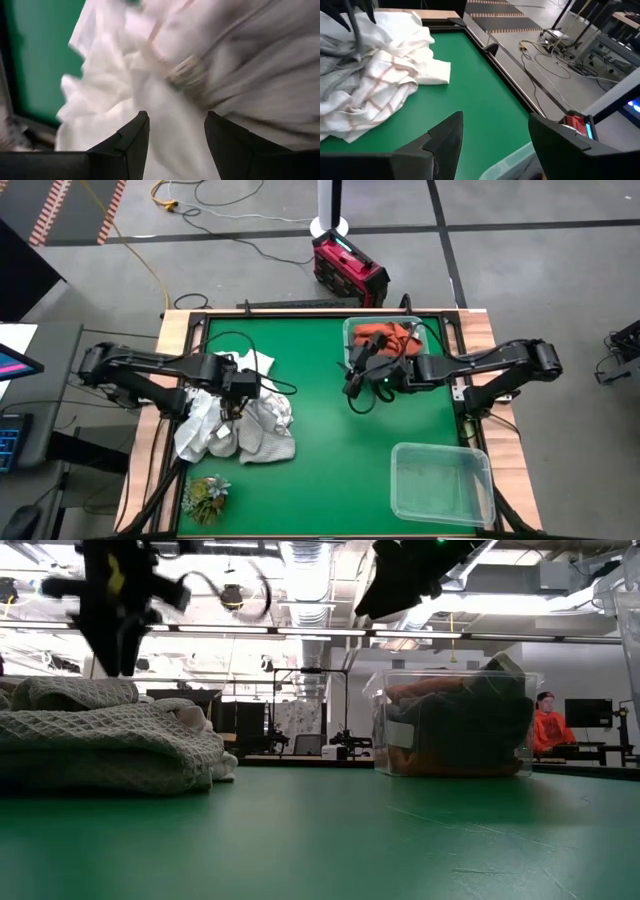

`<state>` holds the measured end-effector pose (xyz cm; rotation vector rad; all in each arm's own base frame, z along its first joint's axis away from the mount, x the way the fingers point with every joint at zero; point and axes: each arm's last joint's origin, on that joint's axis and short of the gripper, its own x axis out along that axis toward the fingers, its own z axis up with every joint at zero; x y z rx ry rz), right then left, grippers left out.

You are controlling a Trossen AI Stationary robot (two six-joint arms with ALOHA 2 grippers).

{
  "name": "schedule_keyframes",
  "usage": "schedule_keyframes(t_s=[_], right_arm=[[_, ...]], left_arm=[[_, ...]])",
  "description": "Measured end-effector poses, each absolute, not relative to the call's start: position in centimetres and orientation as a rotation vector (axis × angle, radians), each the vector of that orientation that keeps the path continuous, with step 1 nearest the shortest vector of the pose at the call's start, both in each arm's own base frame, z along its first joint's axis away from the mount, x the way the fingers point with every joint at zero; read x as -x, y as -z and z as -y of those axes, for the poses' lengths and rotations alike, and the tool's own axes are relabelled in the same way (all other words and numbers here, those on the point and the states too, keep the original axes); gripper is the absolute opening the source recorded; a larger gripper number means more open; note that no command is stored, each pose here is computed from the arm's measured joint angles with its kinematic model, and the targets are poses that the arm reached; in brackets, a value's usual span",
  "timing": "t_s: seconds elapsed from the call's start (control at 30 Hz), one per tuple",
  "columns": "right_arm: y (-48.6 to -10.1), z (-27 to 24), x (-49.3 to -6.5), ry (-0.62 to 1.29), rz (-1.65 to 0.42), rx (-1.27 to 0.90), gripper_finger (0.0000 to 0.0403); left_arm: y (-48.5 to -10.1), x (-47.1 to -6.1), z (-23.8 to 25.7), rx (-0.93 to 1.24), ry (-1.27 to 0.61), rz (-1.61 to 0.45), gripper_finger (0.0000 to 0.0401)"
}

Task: Sort towels by color in basket
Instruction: Put the white towel into the bottom transparent bin

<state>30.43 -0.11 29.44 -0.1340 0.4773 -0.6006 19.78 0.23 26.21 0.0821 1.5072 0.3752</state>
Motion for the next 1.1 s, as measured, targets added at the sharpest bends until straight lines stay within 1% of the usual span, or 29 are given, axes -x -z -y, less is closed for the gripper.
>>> schedule_keyframes(t_s=[0.17, 0.3, 0.37, 0.43, 0.47, 0.6, 0.63, 0.77, 0.87, 1.0, 1.03, 1.1], right_arm=[[-29.4, 0.2, -30.4, 0.601, -0.477, 0.132, 0.0255], [-29.5, 0.2, -30.4, 0.593, -0.485, 0.161, 0.0255], [-29.5, 0.2, -30.4, 0.590, -0.489, 0.172, 0.0255], [-29.5, 0.2, -30.4, 0.588, -0.491, 0.178, 0.0255], [-29.5, 0.2, -30.4, 0.588, -0.491, 0.179, 0.0255], [-29.5, 0.2, -30.4, 0.586, -0.493, 0.187, 0.0255], [-29.5, 0.2, -30.4, 0.585, -0.494, 0.189, 0.0255], [-29.7, 0.2, -30.5, 0.575, -0.484, 0.219, 0.0255], [-30.1, 0.0, -30.9, 0.495, -0.431, 0.203, 0.0255], [-30.7, -0.4, -31.6, 0.367, -0.351, 0.191, 0.0255], [-30.7, -0.5, -31.7, 0.364, -0.346, 0.193, 0.0255], [-30.5, -0.5, -31.8, 0.363, -0.355, 0.195, 0.0255]], left_arm=[[-23.7, -19.7, -1.5, -0.072, -0.410, -1.619, 0.0180], [-22.9, -19.3, -2.4, -0.035, -0.451, -1.657, 0.0180], [-22.7, -19.0, -2.6, -0.014, -0.454, -1.668, 0.0173], [-22.5, -18.7, -2.5, 0.007, -0.430, -1.675, 0.0151], [-22.4, -18.5, -2.5, 0.011, -0.417, -1.676, 0.0132], [-22.7, -18.1, -2.4, 0.004, -0.387, -1.657, 0.0026], [-23.0, -18.0, -2.4, -0.002, -0.380, -1.638, 0.0015], [-25.9, -17.8, -2.6, -0.019, -0.403, -1.485, 0.0002], [-28.8, -17.8, -2.7, -0.047, -0.434, -1.277, 0.0001], [-32.1, -17.3, -2.7, -0.067, -0.416, -1.002, 0.0001], [-32.7, -17.0, -2.6, -0.061, -0.407, -0.970, 0.0001], [-33.2, -16.2, -2.4, -0.007, -0.359, -0.978, 0.0001]])
